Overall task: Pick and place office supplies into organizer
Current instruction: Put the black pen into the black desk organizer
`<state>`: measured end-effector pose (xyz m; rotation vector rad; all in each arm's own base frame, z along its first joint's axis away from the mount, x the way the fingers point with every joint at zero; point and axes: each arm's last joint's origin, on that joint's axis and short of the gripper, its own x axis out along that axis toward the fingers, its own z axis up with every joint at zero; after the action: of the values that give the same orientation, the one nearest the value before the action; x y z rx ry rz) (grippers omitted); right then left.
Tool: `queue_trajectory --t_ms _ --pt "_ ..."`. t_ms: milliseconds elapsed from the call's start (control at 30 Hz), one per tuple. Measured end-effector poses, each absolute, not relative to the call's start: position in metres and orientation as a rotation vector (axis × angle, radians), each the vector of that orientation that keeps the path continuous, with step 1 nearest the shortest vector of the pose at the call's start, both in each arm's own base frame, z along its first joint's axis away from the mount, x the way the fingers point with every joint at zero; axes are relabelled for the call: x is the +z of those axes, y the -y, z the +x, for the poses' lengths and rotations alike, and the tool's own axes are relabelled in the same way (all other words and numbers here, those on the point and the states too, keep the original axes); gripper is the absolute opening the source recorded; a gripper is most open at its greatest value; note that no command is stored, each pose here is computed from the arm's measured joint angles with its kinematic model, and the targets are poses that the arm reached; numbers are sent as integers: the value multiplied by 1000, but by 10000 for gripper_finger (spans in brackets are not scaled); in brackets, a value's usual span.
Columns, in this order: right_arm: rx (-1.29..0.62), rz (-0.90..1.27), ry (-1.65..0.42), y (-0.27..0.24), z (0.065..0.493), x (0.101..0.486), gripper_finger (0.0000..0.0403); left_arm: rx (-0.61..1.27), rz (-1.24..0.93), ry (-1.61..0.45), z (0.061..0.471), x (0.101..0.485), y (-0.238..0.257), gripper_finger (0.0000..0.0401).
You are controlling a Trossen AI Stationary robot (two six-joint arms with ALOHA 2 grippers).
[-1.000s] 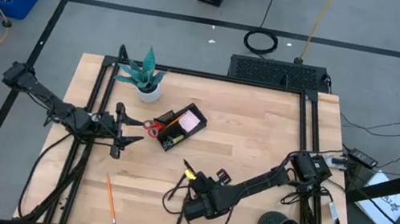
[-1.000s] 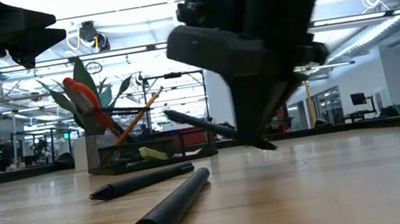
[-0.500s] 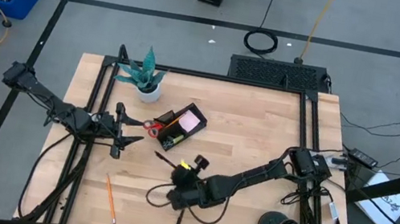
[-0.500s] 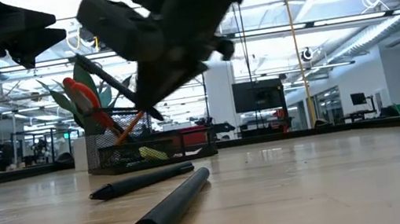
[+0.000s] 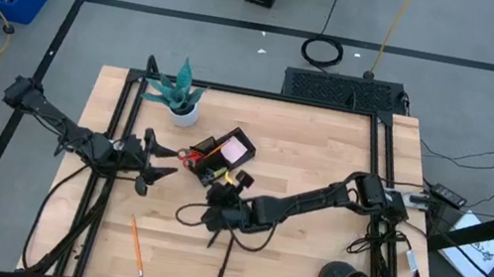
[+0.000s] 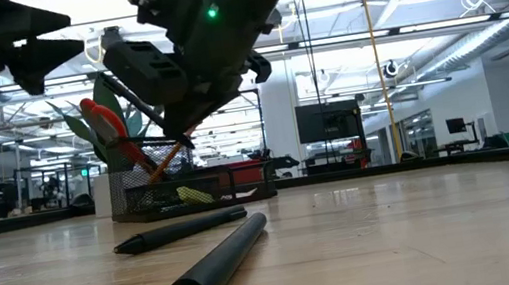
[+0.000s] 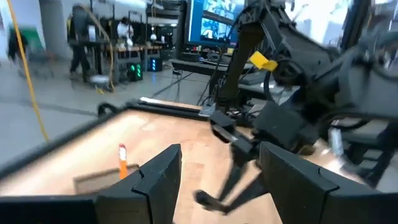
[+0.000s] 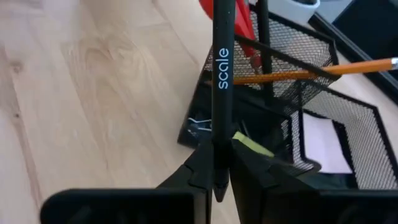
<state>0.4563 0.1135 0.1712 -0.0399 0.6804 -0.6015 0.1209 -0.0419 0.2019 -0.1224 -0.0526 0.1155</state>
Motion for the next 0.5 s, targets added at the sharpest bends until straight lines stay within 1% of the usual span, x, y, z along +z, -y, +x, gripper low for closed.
queue_trajectory --t_ms 133,233,333,500 --pt "-597 -62 -668 -111 458 173 25 114 -270 62 121 202 42 223" --pt "-587 -69 -646 -112 461 175 28 108 -301 58 121 201 42 223" --pt "-583 -68 -631 -112 462 177 31 64 -353 60 121 202 43 223" --pt "-598 -76 -613 -112 463 178 26 31 -386 55 121 202 44 223"
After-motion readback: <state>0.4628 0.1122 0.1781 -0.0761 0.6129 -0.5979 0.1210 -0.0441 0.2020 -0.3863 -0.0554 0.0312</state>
